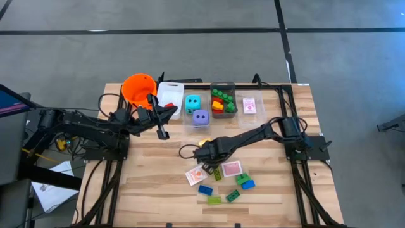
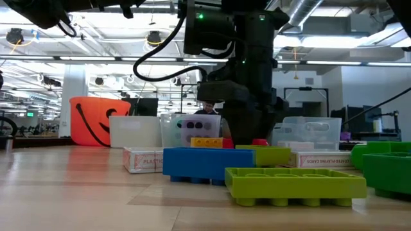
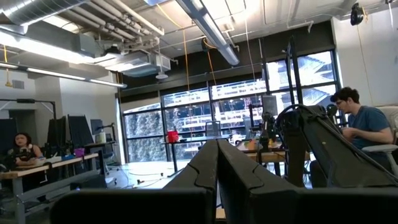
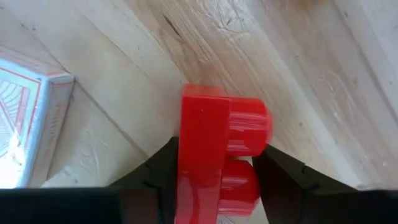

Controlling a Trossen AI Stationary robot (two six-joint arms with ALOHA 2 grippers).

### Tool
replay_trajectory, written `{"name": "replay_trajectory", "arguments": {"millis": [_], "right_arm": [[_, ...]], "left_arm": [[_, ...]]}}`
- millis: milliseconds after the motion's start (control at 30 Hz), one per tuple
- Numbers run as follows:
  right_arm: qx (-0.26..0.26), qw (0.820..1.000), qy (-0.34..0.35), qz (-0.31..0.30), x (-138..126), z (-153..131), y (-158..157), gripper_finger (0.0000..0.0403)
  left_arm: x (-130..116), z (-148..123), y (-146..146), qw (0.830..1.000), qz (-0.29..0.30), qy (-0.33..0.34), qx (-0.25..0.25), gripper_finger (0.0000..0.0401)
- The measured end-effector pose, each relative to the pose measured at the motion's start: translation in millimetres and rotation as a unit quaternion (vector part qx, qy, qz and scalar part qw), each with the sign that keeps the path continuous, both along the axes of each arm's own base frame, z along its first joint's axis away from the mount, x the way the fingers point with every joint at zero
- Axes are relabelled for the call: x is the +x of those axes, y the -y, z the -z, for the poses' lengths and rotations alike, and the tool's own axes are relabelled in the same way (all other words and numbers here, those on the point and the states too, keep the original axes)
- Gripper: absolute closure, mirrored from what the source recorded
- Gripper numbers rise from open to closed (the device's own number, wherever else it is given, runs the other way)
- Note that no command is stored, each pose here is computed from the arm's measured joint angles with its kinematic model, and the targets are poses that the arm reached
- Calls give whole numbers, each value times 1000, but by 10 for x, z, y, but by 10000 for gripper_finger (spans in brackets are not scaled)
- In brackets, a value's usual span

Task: Pick & Place Toys
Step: Put the large red game piece into the black bin

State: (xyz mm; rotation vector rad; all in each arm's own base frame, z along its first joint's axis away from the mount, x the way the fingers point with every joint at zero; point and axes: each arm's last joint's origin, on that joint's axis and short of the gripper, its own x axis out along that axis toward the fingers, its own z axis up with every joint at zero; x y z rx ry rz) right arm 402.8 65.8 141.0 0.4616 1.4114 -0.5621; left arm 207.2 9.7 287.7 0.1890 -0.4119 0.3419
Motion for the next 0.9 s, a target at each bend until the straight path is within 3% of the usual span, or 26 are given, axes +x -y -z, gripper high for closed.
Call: {"name": "replay_trajectory", "arguments": {"millis": [300, 467, 667, 767, 900], "right_arm": [[-36, 999, -19, 4, 60, -262, 114, 231], [-119, 992, -45, -13, 63, -646, 171, 240], [-241, 968, -74, -11, -31, -1108, 211, 239], [-265, 963, -38, -6, -66, -1290, 229, 228], [-301, 953, 0, 23, -185, -1492, 249, 229]], "left_arm": [[0, 0, 0, 1000, 0, 0, 0, 401], [4, 8, 0, 1000, 0, -4, 0, 401], [21, 46, 0, 999, -10, -33, 21, 401], [30, 74, -8, 998, -28, -54, 31, 401], [-5, 65, -45, 994, -96, -57, 1, 401]]}}
